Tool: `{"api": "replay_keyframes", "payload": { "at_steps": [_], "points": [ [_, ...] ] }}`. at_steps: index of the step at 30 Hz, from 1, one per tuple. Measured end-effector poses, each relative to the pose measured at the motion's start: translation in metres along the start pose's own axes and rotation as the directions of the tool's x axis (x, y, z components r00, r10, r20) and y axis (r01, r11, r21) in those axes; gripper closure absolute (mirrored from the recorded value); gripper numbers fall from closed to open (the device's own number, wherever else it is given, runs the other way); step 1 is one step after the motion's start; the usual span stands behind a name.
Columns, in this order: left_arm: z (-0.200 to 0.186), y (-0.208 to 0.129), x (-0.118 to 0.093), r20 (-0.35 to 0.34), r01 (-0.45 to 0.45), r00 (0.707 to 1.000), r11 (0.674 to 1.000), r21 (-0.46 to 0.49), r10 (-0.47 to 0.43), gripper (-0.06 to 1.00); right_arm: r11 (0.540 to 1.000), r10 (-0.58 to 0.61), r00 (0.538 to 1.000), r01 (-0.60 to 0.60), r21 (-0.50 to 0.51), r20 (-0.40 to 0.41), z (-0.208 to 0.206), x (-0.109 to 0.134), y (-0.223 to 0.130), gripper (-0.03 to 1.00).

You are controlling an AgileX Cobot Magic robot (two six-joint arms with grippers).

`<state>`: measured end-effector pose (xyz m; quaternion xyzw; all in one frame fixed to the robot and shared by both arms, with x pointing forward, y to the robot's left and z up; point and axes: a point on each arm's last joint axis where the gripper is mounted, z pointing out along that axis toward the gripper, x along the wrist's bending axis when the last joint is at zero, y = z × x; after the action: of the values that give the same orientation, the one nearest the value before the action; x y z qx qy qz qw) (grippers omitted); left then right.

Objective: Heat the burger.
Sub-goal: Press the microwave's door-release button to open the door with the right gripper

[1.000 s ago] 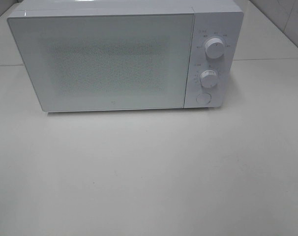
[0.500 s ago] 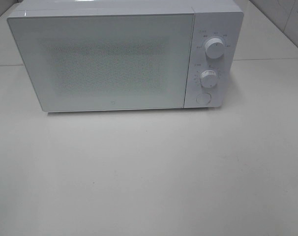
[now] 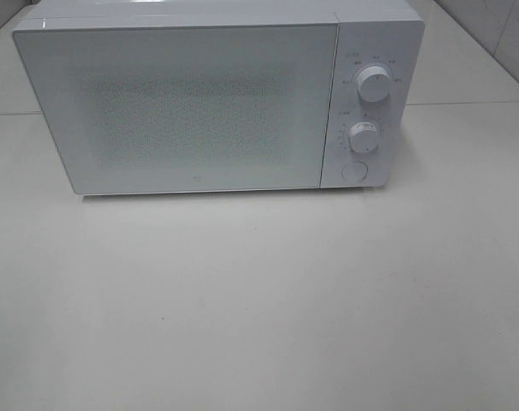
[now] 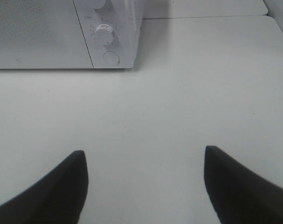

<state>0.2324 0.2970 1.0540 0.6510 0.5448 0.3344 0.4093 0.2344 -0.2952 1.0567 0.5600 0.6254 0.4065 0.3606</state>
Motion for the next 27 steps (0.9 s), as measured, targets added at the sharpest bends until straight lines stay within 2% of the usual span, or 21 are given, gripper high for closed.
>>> {"api": "replay_keyframes", "payload": {
  "at_steps": [6, 9, 15, 23, 27],
  "points": [
    [0.0, 0.0, 0.0, 0.0, 0.0, 1.0, 1.0, 0.0, 0.0, 0.94, 0.996, 0.002, 1.0, -0.001, -0.089, 0.005, 0.004, -0.001, 0.022, 0.3],
    [0.0, 0.0, 0.0, 0.0, 0.0, 1.0, 1.0, 0.0, 0.0, 0.94, 0.996, 0.003, 1.0, -0.002, -0.085, 0.005, 0.008, -0.001, 0.025, 0.3],
    [0.0, 0.0, 0.0, 0.0, 0.0, 1.0, 1.0, 0.0, 0.0, 0.94, 0.997, 0.01, 1.0, -0.009, -0.073, 0.011, 0.042, -0.003, 0.05, 0.3],
    [0.0, 0.0, 0.0, 0.0, 0.0, 1.0, 1.0, 0.0, 0.0, 0.94, 1.0, 0.017, 1.0, -0.017, 0.015, 0.017, 0.091, -0.006, 0.065, 0.3],
    [0.0, 0.0, 0.0, 0.0, 0.0, 1.0, 1.0, 0.0, 0.0, 0.94, 0.997, 0.02, 1.0, -0.021, 0.076, 0.021, 0.123, -0.008, 0.068, 0.33]
  ]
}}
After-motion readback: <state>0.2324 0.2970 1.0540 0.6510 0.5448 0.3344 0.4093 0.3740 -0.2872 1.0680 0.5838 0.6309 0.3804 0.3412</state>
